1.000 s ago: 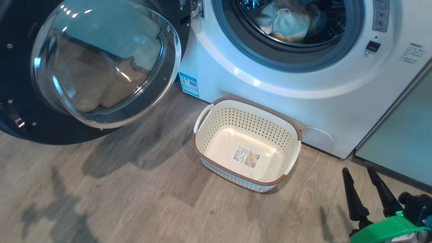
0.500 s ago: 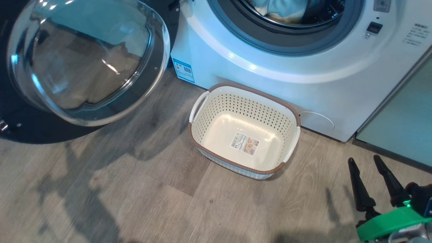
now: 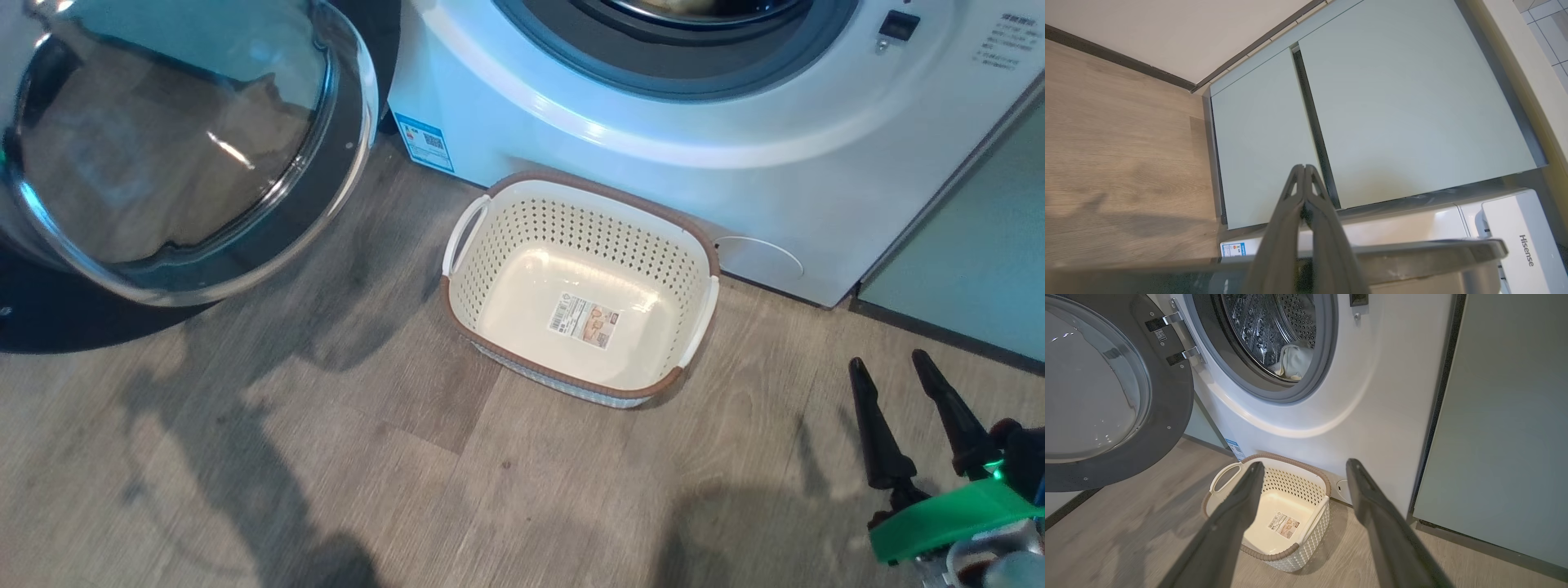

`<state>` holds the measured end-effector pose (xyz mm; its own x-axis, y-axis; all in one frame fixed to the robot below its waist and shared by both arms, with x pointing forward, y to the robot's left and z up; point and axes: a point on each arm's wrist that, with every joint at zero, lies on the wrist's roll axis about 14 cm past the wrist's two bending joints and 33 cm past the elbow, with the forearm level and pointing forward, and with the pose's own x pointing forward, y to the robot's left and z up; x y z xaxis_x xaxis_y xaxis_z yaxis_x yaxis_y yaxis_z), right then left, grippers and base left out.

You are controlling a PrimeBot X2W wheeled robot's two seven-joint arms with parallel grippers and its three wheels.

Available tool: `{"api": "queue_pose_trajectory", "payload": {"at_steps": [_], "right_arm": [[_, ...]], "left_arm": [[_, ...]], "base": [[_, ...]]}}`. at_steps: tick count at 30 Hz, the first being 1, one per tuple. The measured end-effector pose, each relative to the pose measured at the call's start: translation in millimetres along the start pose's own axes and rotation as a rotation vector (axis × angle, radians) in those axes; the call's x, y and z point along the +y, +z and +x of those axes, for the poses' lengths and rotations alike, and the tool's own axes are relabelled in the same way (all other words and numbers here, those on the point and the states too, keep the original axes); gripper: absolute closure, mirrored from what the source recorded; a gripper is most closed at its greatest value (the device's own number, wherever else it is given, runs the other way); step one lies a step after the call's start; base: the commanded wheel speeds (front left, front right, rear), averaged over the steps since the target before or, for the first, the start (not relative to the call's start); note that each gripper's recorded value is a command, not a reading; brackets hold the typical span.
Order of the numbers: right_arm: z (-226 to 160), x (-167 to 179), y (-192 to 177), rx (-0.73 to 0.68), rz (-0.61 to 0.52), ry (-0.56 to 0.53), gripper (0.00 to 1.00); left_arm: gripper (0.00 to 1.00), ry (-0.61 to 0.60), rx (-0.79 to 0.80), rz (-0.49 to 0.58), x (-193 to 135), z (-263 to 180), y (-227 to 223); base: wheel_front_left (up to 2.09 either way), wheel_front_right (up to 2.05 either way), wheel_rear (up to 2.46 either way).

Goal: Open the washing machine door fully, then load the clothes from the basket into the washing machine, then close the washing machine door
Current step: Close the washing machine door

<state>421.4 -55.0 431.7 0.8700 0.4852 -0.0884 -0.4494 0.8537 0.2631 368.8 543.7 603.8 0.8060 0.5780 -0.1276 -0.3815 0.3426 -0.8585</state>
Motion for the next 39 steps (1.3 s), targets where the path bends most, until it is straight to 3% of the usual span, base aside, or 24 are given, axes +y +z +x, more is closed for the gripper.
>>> {"api": "queue_pose_trajectory", "payload": {"at_steps": [17, 39], "right_arm": [[0, 2, 2, -0.004, -0.006, 0.005, 0.00], [-15, 40, 22, -0.055, -0.004, 0.049, 0.00]], "left_arm": [[1.00, -0.007, 0.114, 0.037, -5, -1, -17], [1.00, -0.048, 0.273, 0.037, -4, -42, -38]], "base": [[0.00, 0.00, 0.00], [0.00, 0.00, 0.00]]}}
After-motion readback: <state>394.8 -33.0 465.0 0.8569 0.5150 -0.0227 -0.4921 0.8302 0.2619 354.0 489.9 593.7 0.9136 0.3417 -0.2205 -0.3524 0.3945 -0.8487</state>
